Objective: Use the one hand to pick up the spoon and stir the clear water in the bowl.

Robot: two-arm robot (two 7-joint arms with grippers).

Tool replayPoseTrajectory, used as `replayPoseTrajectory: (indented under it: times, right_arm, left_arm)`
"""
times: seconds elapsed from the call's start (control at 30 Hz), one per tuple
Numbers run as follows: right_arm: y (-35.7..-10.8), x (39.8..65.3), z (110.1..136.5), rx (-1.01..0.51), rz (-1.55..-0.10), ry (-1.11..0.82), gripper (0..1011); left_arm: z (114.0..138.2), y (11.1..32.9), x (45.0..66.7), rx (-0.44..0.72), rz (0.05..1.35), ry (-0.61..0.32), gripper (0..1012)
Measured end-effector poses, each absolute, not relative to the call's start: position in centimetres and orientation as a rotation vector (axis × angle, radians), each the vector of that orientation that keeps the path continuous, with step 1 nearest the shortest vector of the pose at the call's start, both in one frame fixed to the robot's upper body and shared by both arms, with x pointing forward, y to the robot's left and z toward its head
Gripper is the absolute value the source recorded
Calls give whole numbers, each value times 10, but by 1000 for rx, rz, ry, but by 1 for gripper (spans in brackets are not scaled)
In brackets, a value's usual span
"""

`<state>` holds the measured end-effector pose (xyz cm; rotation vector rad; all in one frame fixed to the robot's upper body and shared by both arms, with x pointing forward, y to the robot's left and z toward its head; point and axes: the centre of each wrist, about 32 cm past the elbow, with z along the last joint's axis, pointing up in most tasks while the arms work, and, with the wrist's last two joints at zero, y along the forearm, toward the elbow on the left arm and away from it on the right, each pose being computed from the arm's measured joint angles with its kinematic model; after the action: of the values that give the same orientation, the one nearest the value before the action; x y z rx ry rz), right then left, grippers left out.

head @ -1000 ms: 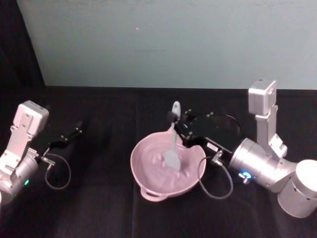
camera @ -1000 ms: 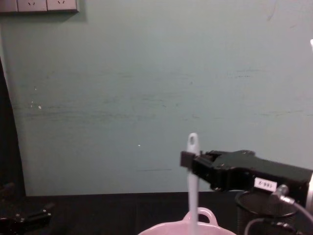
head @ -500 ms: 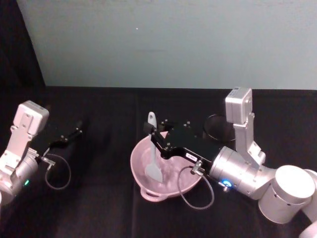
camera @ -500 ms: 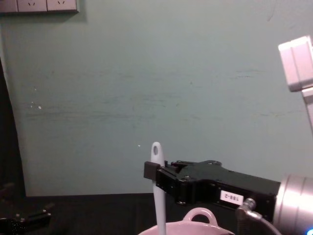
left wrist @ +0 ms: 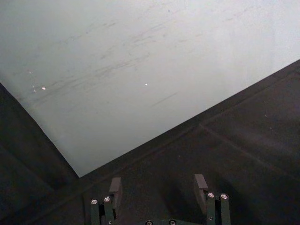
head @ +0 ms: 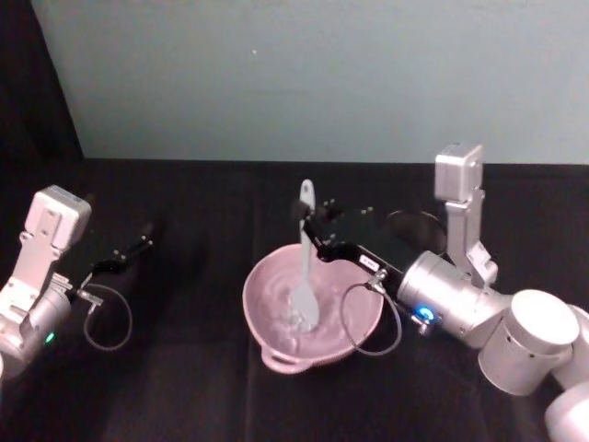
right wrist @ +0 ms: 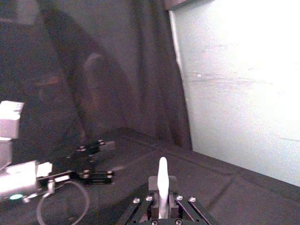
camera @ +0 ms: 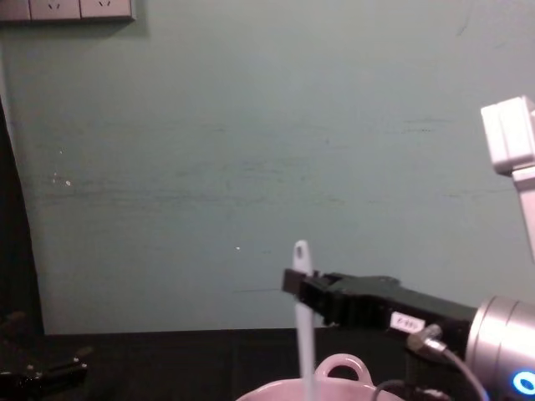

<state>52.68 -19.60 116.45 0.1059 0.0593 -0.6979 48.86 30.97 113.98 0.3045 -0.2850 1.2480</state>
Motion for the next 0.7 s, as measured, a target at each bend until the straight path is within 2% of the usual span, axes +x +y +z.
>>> replayPoseTrajectory:
  times: [0.37, 0.7]
  right_arm:
    - [-222, 529, 1171, 108, -778, 26, 114]
    - [-232, 519, 1180, 80, -771, -37, 114]
  left_arm:
    - [1140, 310, 489, 304, 1248, -285, 1005]
    - [1140, 310, 489, 305, 1248, -285, 1005]
